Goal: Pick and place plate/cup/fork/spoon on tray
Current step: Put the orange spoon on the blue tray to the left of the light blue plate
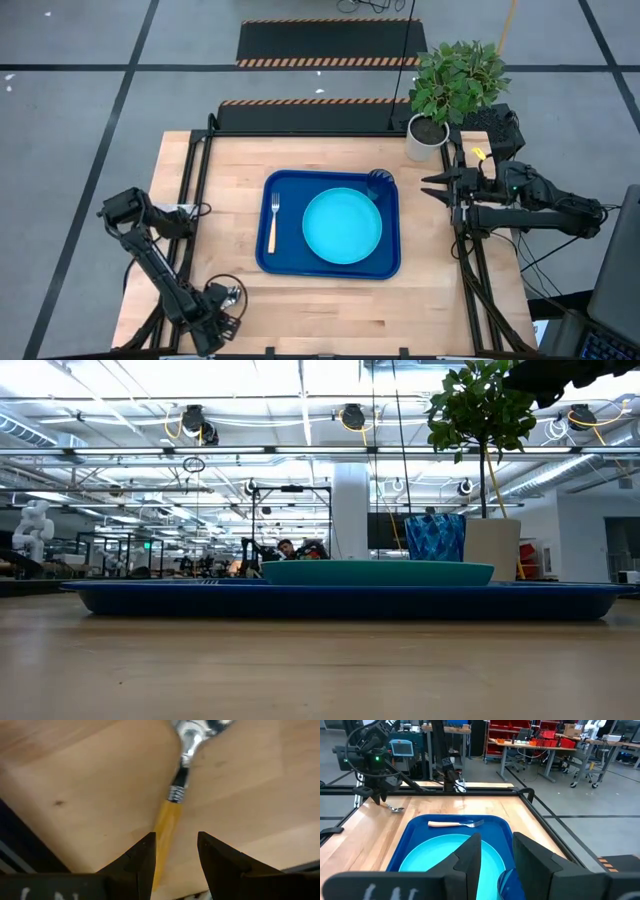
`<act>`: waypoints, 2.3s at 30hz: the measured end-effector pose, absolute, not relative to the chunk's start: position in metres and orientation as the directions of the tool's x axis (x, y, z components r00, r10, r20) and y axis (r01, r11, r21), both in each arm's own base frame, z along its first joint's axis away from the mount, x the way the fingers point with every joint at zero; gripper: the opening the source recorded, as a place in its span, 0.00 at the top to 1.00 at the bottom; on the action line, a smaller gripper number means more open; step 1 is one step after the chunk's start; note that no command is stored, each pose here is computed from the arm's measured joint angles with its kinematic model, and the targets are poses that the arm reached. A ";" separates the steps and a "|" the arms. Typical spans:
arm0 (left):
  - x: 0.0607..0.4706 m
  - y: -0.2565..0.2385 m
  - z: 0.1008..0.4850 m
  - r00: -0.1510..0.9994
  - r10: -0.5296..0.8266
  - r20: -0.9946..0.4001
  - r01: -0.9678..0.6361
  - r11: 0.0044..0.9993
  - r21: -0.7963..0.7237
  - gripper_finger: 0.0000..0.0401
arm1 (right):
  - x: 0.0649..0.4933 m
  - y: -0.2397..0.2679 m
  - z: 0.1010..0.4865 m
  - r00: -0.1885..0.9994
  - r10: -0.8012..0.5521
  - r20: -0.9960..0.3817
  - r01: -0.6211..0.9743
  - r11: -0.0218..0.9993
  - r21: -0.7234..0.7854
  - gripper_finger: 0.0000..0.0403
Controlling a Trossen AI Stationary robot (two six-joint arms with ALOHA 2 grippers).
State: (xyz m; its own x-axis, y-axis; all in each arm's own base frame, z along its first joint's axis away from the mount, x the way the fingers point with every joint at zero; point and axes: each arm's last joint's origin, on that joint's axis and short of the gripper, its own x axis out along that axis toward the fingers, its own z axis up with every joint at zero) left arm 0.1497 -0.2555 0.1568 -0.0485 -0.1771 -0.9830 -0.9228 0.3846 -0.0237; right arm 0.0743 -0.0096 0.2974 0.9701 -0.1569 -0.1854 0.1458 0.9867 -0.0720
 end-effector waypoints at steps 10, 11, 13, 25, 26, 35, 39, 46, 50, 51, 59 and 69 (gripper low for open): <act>0.141 -0.254 0.137 -0.010 -0.242 -0.970 -0.923 0.375 -0.084 0.63 | 0.077 -0.010 0.293 0.971 -0.156 -0.180 0.147 0.987 -0.063 0.74; 0.140 -0.253 0.136 -0.011 -0.239 -0.971 -0.923 0.375 -0.082 0.63 | 0.077 -0.010 0.293 0.971 -0.155 -0.180 0.147 0.987 -0.058 0.74; 0.140 -0.251 0.133 -0.014 -0.233 -0.972 -0.925 0.372 -0.076 0.63 | 0.077 -0.010 0.293 0.971 -0.155 -0.182 0.148 0.988 -0.054 0.74; 0.151 -0.243 0.130 -0.079 -0.289 -0.954 -0.952 0.306 -0.013 0.89 | 0.078 -0.010 0.293 0.972 -0.154 -0.179 0.147 0.988 -0.054 0.74; 0.153 -0.242 0.130 -0.077 -0.291 -0.954 -0.954 0.299 -0.014 0.89 | 0.077 -0.010 0.293 0.971 -0.154 -0.181 0.147 0.988 -0.054 0.74; 0.172 -0.227 0.139 -0.029 -0.327 -0.945 -0.978 0.204 -0.040 0.89 | 0.078 -0.010 0.293 0.972 -0.154 -0.179 0.146 0.988 -0.056 0.74; 0.177 -0.216 0.157 0.094 -0.272 -0.958 -0.982 0.133 -0.134 0.89 | 0.078 -0.010 0.293 0.972 -0.154 -0.175 0.147 0.988 -0.056 0.74; 0.190 -0.198 0.187 0.046 -0.220 -0.974 -0.993 0.100 -0.069 0.89 | 0.078 -0.010 0.293 0.973 -0.154 -0.175 0.146 0.988 -0.055 0.74; 0.210 -0.179 0.196 0.054 -0.207 -0.977 -0.994 0.084 -0.072 0.89 | 0.078 -0.010 0.294 0.974 -0.154 -0.168 0.147 0.988 -0.056 0.74; 0.215 -0.172 0.197 0.062 -0.195 -0.979 -0.993 0.087 -0.080 0.89 | 0.078 -0.010 0.295 0.975 -0.154 -0.163 0.147 0.988 -0.053 0.74; 0.256 -0.101 0.201 0.096 -0.175 -0.980 -0.984 0.130 -0.119 0.89 | 0.078 -0.010 0.296 0.976 -0.154 -0.153 0.149 0.988 -0.046 0.74; 0.276 -0.024 0.202 0.155 -0.185 -0.971 -0.982 0.081 -0.172 0.89 | 0.078 -0.010 0.296 0.976 -0.154 -0.153 0.148 0.988 -0.049 0.74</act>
